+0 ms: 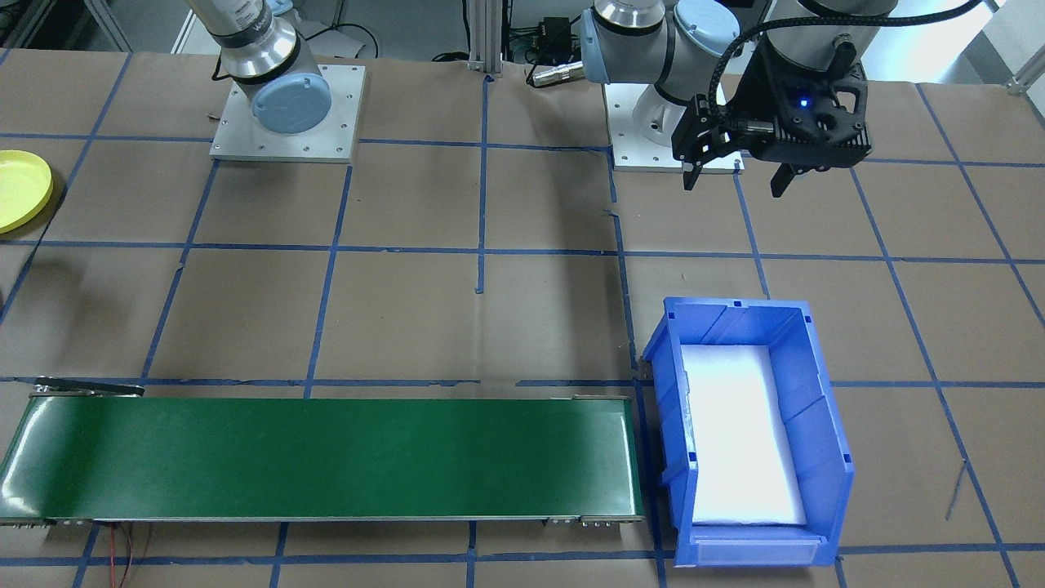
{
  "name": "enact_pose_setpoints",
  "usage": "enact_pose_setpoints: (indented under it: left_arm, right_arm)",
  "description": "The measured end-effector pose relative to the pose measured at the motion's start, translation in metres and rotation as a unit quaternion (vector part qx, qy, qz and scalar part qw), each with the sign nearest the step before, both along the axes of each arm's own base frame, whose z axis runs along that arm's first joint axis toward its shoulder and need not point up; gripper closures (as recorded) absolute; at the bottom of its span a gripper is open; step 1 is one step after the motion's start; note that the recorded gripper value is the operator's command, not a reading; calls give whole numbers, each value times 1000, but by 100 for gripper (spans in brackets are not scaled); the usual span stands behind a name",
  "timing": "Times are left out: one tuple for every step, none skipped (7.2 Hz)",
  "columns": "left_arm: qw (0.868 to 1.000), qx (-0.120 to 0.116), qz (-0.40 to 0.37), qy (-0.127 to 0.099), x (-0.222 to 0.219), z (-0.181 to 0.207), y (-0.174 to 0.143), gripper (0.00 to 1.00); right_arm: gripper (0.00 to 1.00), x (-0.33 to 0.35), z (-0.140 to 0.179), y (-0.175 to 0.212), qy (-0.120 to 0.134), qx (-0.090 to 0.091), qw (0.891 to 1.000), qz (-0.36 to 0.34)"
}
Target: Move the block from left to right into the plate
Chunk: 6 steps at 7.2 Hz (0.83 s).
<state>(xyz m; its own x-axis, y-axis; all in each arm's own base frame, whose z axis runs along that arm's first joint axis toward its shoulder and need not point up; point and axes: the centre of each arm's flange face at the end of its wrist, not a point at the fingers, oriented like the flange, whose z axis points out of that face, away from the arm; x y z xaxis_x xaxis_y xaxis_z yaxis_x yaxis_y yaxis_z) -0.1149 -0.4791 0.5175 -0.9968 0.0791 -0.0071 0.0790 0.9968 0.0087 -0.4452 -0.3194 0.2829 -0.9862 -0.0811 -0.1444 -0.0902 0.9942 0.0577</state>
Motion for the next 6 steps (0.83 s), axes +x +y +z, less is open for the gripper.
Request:
enact_pose_setpoints:
  left_arm:
    - [1000, 0, 0, 0, 0, 0, 0, 0]
    - [1000, 0, 0, 0, 0, 0, 0, 0]
    - [1000, 0, 0, 0, 0, 0, 0, 0]
    - [1000, 0, -1, 0, 0, 0, 0, 0]
    - [1000, 0, 0, 0, 0, 0, 0, 0]
    - [1000, 0, 0, 0, 0, 0, 0, 0]
  right_arm:
    - [9, -20, -16, 33, -6, -1, 1000, -4]
    - [0, -27, -31, 49, -13, 0, 1000, -9]
    - [0, -30, -39, 56, -15, 2, 1000, -13]
    - [0, -32, -42, 58, -14, 4, 1000, -19]
    - [0, -32, -40, 58, -12, 5, 1000, -28]
    - [0, -33, -34, 57, -7, 4, 999, -34]
